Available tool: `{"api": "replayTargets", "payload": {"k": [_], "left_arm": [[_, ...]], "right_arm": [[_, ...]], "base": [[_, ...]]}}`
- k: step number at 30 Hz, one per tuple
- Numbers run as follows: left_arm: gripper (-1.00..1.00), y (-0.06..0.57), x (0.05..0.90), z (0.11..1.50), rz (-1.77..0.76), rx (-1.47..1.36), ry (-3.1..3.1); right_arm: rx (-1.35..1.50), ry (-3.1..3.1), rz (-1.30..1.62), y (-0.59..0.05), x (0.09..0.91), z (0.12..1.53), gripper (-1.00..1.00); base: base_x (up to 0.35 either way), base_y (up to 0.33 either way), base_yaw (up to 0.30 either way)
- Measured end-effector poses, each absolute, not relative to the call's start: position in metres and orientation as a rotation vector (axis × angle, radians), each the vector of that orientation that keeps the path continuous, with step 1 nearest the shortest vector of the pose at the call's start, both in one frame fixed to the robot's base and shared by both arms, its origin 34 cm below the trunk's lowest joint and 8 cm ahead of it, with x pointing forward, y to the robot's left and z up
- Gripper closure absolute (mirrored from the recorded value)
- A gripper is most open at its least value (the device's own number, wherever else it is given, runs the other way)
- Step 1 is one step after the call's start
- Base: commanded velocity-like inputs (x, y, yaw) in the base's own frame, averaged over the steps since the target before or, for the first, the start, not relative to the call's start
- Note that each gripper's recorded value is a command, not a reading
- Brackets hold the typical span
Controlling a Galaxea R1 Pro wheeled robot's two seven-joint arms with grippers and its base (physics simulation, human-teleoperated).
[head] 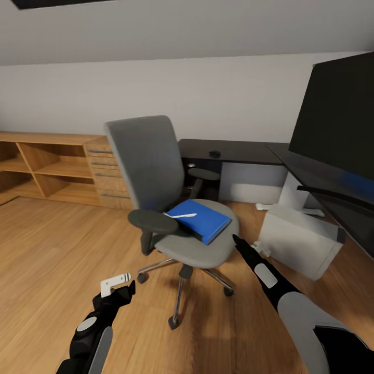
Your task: In the bedroom, organize the workspace by keeping the computer under the desk, ensuring the monitor is on the desk, placing the keyboard on the desk next to the monitor, placing the mouse on the desk next to the keyboard, moving the folder from the swivel chair onto the desk next to the mouse, stacking the notebook on top of the folder with the pen on top of the notebook, and positioning the swivel chair next to the desk.
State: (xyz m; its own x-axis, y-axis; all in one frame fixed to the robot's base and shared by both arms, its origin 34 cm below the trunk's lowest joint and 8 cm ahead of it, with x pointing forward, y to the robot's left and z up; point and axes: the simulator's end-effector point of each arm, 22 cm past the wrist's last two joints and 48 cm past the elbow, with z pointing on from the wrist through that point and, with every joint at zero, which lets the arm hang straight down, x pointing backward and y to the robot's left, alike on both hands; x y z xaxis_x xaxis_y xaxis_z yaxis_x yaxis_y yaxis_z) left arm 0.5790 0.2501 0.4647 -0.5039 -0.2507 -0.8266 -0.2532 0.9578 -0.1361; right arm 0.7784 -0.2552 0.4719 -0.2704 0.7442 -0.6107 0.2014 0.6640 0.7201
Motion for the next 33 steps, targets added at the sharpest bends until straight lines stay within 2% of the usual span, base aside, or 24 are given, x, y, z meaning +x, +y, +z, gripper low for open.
{"api": "replayTargets", "payload": {"k": [28, 33], "left_arm": [[-1.0, 0.254, 0.551, 0.467, 0.009, -0.363, 2.115], [-1.0, 0.254, 0.551, 0.467, 0.009, -0.363, 2.115]], "right_arm": [[0.759, 1.802, 0.615, -0.268, 0.779, 0.473, -1.0], [0.759, 1.8, 0.61, -0.271, 0.779, 0.473, -1.0]], "base": [[0.001, 0.0, -0.008], [0.176, 0.0, 0.0]]}}
